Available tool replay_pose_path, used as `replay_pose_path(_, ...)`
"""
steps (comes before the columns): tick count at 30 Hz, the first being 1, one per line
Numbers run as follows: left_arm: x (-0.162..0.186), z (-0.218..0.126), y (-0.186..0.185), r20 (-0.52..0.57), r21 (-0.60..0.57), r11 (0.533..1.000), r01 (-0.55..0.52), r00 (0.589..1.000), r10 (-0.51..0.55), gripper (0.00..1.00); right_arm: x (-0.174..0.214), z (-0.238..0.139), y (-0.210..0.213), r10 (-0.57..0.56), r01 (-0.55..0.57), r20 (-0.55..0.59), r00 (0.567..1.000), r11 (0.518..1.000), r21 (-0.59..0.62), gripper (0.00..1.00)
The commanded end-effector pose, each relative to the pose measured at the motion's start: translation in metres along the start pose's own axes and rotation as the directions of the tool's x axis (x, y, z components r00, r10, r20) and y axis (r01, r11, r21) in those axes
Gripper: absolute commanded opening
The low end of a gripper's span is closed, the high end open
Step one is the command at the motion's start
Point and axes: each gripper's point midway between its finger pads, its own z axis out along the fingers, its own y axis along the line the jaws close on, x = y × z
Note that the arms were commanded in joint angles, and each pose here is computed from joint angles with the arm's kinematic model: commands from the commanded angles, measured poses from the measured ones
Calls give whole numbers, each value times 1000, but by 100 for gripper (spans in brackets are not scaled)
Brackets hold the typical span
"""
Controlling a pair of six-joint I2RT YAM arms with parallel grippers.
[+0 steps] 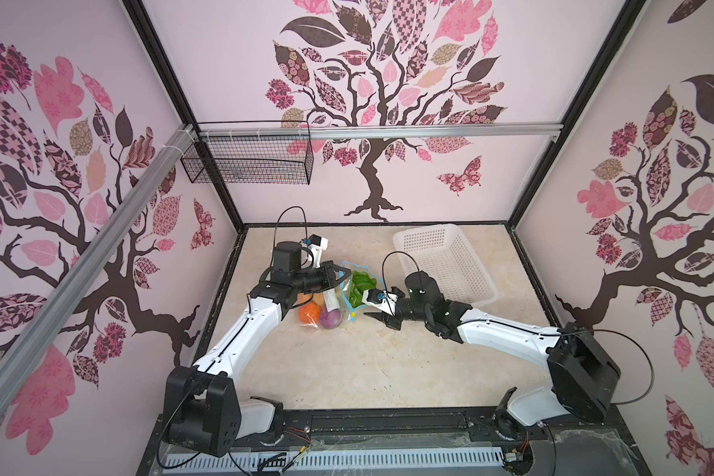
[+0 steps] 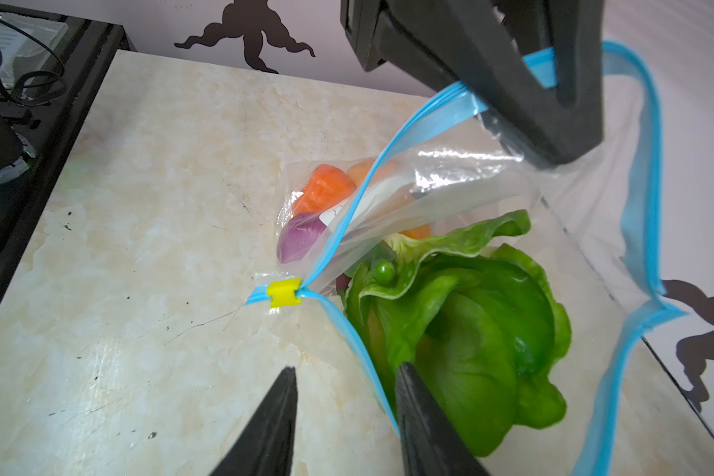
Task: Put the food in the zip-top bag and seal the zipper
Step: 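Move the right gripper to the bag's zipper edge near the yellow slider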
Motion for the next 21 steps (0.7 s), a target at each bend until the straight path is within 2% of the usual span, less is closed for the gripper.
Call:
replay_pose_path(1, -3, 1, -4, -4, 15, 1000, -18, 1000, 18, 0, -6, 13, -3, -19, 19, 13, 1000, 1000, -4, 35)
replay_pose_path(6, -3, -1, -7, 1, 17, 1000, -25, 1000, 25, 0, -4, 20, -4, -14, 14, 7, 1000, 1000, -7, 21)
replay_pose_path(10, -4, -2, -8, 6, 19, 999, -28, 1000, 27, 0, -10, 19, -4, -8, 8, 29, 1000, 1000, -4, 1)
replay_pose_path(15, -4, -2, -10, 6, 32, 999, -30, 1000, 30, 0, -20, 11, -8, -5, 3, 60, 998, 1000, 30, 0)
replay_pose_path(16, -4, -3, -11, 7, 33, 999, -30, 1000, 30, 0, -20, 9, -10, -12, 9, 63, 998, 999, 49, 5)
replay_pose_path(18, -4, -3, -12, 8, 34, 999, -32, 999, 31, 0, -18, 7, -14, -29, 23, 62, 998, 996, 86, 27)
replay_pose_path(19, -4, -2, -11, 4, 33, 999, -28, 1000, 28, 0, -15, 6, -15, -42, 36, 57, 997, 995, 97, 34)
replay_pose_path(21, -4, -2, -10, 3, 33, 999, -27, 1000, 27, 0, -11, 8, -18, -62, 57, 38, 997, 992, 115, 39)
